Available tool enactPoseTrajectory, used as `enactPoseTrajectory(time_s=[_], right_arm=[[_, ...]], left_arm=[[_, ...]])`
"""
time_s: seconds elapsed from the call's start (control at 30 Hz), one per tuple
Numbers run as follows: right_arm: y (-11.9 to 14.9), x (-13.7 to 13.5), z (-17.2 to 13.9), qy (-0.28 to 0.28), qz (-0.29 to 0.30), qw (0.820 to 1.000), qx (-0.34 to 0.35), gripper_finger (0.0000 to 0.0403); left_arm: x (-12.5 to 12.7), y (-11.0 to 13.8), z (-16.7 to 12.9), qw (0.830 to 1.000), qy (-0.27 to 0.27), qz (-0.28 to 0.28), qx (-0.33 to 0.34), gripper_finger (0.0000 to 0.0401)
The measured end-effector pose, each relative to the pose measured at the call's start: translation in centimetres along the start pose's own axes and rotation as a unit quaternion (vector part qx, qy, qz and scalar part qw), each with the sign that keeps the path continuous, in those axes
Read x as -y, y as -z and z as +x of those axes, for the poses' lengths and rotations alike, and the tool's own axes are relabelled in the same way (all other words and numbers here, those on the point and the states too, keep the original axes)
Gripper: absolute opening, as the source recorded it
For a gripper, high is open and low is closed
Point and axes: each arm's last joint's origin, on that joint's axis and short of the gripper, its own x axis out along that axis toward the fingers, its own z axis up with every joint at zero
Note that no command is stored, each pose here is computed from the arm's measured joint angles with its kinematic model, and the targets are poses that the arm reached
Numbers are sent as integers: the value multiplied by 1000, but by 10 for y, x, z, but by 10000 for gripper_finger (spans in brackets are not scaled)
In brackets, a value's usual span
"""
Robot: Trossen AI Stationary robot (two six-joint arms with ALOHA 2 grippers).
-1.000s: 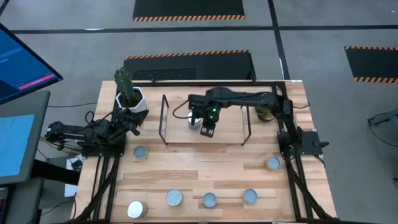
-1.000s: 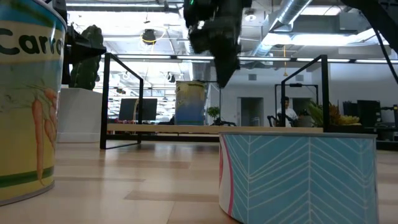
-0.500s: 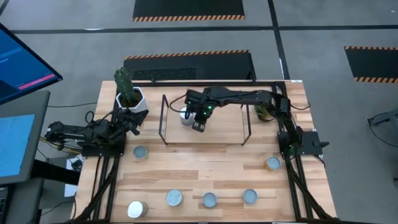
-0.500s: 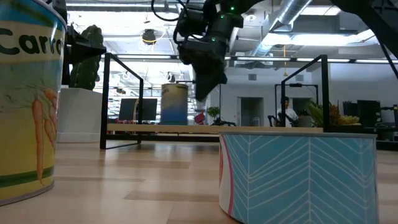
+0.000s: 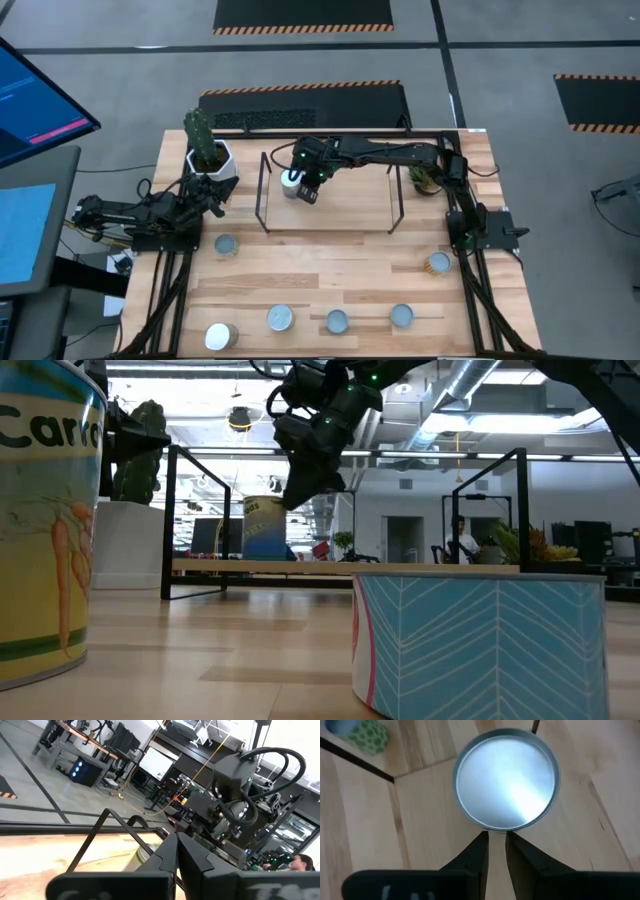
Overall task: Pick and place cans onto a shelf
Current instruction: Put the canned peas on the shelf
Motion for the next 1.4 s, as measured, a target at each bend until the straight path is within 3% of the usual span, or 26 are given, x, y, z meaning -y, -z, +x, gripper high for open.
enactPoseTrajectory(time_s=[0.33,0.67,1.4], right_arm=[[9,1,0,8,5,999,-43,90],[4,4,18,32,2,999,-8,90],[-9,2,18,22,-1,998,60,90]], left_arm=[[0,0,0,1000,0,0,0,0],[0,0,0,1000,0,0,0,0],[0,0,0,1000,0,0,0,0]])
